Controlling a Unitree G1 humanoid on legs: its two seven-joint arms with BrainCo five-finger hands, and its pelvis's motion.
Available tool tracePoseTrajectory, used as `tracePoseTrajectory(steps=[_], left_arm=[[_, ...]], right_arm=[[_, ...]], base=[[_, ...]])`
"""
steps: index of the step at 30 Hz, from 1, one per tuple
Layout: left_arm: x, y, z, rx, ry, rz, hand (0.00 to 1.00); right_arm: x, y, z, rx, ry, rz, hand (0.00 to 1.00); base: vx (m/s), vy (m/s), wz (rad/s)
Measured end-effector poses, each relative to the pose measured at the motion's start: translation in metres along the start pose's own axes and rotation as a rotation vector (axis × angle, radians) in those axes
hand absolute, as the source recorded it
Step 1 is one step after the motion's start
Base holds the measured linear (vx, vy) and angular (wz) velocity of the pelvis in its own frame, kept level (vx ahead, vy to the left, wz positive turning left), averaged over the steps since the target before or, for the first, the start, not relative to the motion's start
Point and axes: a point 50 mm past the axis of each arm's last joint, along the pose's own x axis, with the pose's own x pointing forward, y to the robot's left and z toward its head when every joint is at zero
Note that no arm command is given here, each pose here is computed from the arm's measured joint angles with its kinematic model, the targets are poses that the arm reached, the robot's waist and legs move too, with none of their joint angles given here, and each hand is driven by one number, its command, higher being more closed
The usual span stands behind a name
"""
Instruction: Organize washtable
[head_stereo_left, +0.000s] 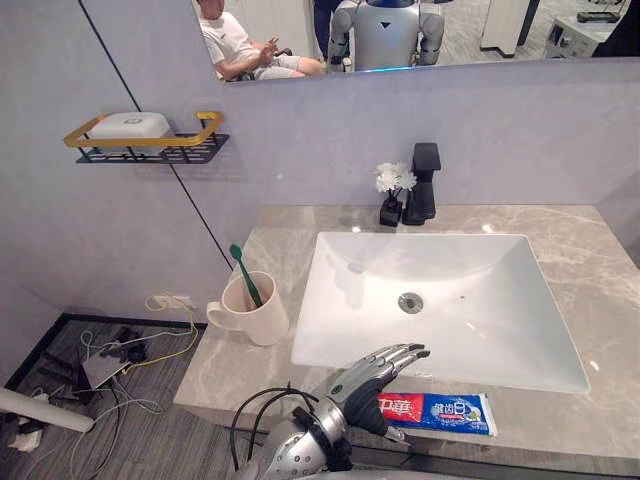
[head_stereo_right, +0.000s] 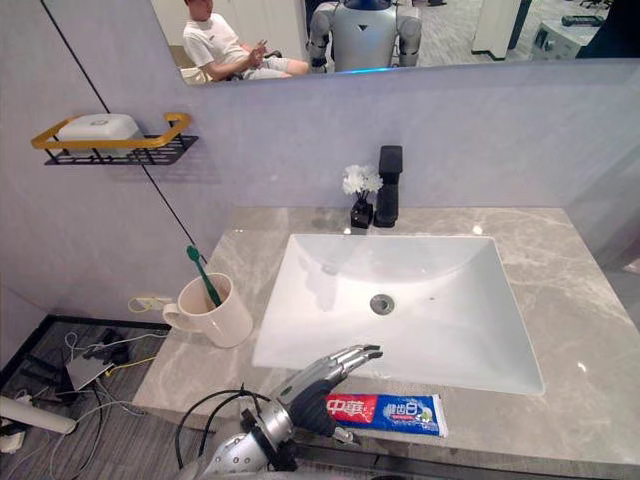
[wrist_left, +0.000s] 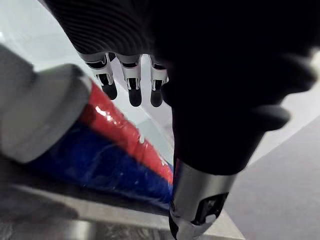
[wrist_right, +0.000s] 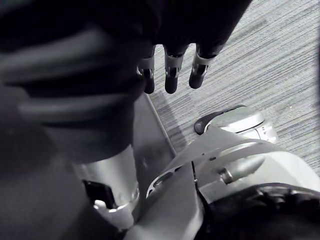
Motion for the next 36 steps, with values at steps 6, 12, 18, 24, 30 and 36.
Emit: tracePoseTrajectory(steps=[6,12,18,24,30,36], left_arm=[[0.0,0.0,0.0,0.007,0.0,-0.001,0.0],[0.0,0.0,0.0,0.021,0.002,-0.001,0.0],[0.0,0.002,-0.002,0.025,0.01,0.014,0.0],[0.001,0.005,-0.002,0.022,0.018,0.038,0.0],[0.002,0.01,-0.005,0.019,0.04,0.09,0.0],[0.001,0.012,-0.008,0.027,0.06,0.101,0.0]], right_arm=[[0.0,-0.001,0.002,0.0,-0.007,-0.002,0.0],[0.0,0.0,0.003,0.003,-0.012,0.001,0.0],[0.0,0.001,0.003,0.007,-0.011,0.001,0.0],[0.0,0.001,0.003,0.012,-0.013,0.002,0.0],[0.0,0.002,0.004,0.005,-0.015,0.003,0.0],[0.0,0.001,0.004,0.005,-0.016,0.003,0.0]], base=[[0.01,-0.019,0.03],[0.0,0.0,0.0],[-0.01,-0.001,0.0],[0.0,0.0,0.0],[-0.03,-0.014,-0.01],[-0.02,-0.011,0.0]])
